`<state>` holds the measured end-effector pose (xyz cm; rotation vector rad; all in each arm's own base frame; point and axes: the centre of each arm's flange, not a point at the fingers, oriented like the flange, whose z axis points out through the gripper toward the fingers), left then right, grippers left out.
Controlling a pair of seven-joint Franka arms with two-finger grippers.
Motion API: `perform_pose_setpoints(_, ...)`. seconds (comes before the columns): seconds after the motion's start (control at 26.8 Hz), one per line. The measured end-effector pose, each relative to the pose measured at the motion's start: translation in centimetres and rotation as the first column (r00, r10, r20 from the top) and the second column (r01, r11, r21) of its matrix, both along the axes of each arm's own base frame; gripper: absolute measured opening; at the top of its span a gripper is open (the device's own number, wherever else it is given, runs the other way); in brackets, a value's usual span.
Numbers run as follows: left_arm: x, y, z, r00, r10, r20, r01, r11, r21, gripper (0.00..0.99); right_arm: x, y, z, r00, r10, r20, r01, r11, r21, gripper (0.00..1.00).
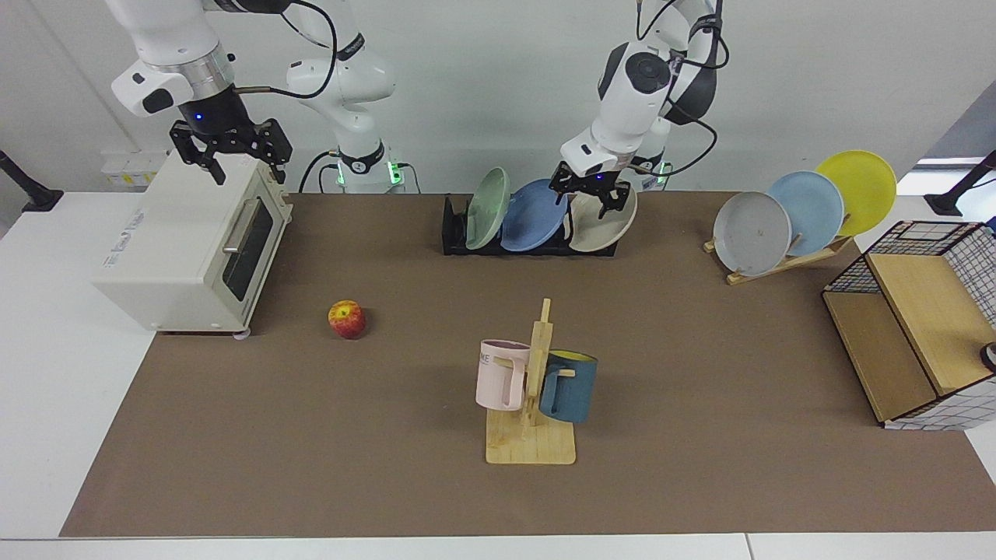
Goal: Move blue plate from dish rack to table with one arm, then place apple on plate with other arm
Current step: 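Reach the left gripper to the blue plate in the dish rack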
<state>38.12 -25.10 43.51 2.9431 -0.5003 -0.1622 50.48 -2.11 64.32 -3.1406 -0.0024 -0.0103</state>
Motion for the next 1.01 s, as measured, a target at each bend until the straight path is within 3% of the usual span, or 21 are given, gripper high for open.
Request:
perform_pose_setpoints(0.15,-2.2,-1.3,-3.0,0.999,-0.020,-0.028,0.021,1.000,0.014,0.991,0.0,0.0,0.0,1.000,0.000,0.000,0.000,1.000,0.000,1.00)
perform_pose_setpoints(0.3,-2.7,-1.6,-3.6,0.999,-0.026,-0.037,0.027,0.999,0.021,0.969,0.0,0.0,0.0,1.000,0.000,0.000,0.000,1.000,0.000,1.00)
perform_pose_setpoints(0.34,-2.8,-1.7,-3.6,0.999,-0.023,-0.038,0.024,0.999,0.022,0.925,0.0,0.0,0.0,1.000,0.000,0.000,0.000,1.000,0.000,1.00)
perform_pose_setpoints(0.37,-2.8,-1.7,-3.6,0.999,-0.020,-0.039,0.021,1.000,0.023,0.811,0.0,0.0,0.0,1.000,0.000,0.000,0.000,1.000,0.000,1.00)
perform_pose_setpoints(0.49,-3.0,-1.9,-3.7,0.999,-0.013,-0.044,0.015,0.999,0.028,0.656,0.0,0.0,0.0,1.000,0.000,0.000,0.000,1.000,0.000,1.00)
perform_pose_setpoints(0.52,-3.1,-1.9,-3.7,0.999,-0.013,-0.046,0.014,0.999,0.030,0.555,0.0,0.0,0.0,1.000,0.000,0.000,0.000,1.000,0.000,1.00)
perform_pose_setpoints(0.71,-3.6,-2.3,-3.9,0.998,-0.023,-0.064,0.026,0.999,0.042,0.304,0.0,0.0,0.0,1.000,0.000,0.000,0.000,1.000,0.000,1.00)
perform_pose_setpoints(0.75,-3.8,-2.3,-3.9,0.997,-0.025,-0.069,0.028,0.999,0.045,0.189,0.0,0.0,0.0,1.000,0.000,0.000,0.000,1.000,0.000,1.00)
perform_pose_setpoints(0.86,-3.8,-2.2,-3.5,0.997,-0.009,-0.070,0.013,0.999,0.052,0.093,0.0,0.0,0.0,1.000,0.000,0.000,0.000,1.000,0.000,1.00)
perform_pose_setpoints(1.01,-3.9,-2.0,-2.6,0.996,-0.015,-0.083,0.022,0.997,0.076,0.093,0.0,0.0,0.0,1.000,0.000,0.000,0.000,1.000,0.000,1.00)
